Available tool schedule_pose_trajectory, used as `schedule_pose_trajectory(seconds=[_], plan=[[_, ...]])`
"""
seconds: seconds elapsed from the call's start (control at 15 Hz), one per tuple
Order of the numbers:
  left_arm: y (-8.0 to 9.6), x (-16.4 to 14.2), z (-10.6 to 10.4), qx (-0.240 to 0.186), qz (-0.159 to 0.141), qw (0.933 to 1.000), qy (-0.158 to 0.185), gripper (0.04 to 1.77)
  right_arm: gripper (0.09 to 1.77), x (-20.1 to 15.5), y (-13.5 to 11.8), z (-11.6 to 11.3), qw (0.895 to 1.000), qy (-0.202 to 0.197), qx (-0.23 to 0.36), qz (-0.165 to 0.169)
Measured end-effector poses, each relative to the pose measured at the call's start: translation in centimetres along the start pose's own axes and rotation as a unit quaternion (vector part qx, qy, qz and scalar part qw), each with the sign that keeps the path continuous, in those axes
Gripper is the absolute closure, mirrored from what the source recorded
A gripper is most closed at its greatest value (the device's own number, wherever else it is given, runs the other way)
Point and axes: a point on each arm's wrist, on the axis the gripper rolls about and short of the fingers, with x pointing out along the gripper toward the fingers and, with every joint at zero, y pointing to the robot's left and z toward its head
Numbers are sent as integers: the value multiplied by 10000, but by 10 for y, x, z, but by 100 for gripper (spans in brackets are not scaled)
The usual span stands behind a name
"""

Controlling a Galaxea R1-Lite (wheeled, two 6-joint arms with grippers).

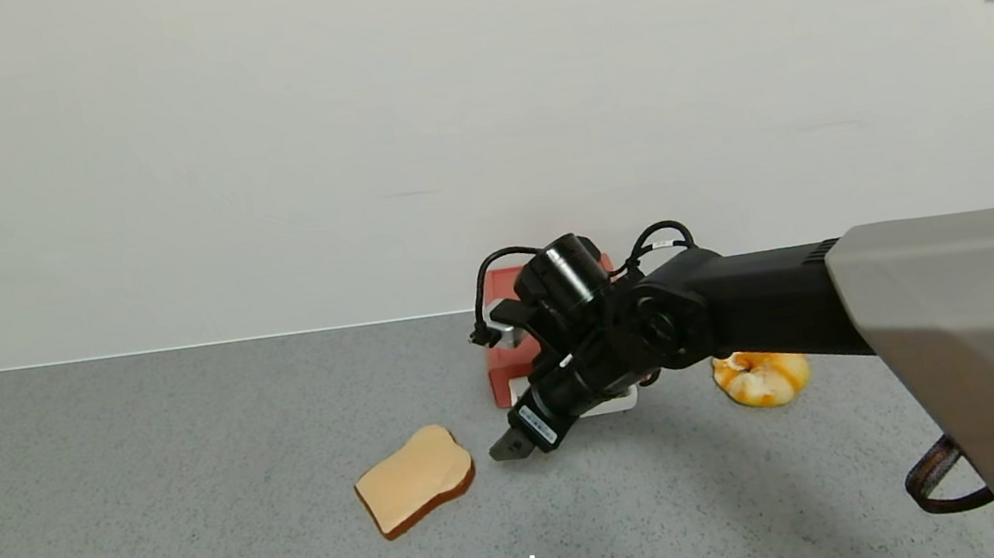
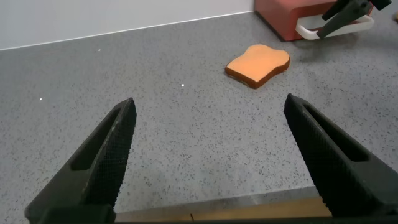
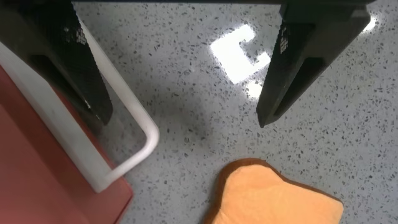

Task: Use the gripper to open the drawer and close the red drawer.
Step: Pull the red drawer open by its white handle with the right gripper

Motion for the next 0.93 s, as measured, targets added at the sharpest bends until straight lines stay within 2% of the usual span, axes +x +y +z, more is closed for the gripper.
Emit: schedule_pose_trajectory(seconds=[0.93], plan=[[0, 0, 0, 0, 0, 10000, -3, 9, 15, 28, -12, -8, 9998, -199, -18, -85]])
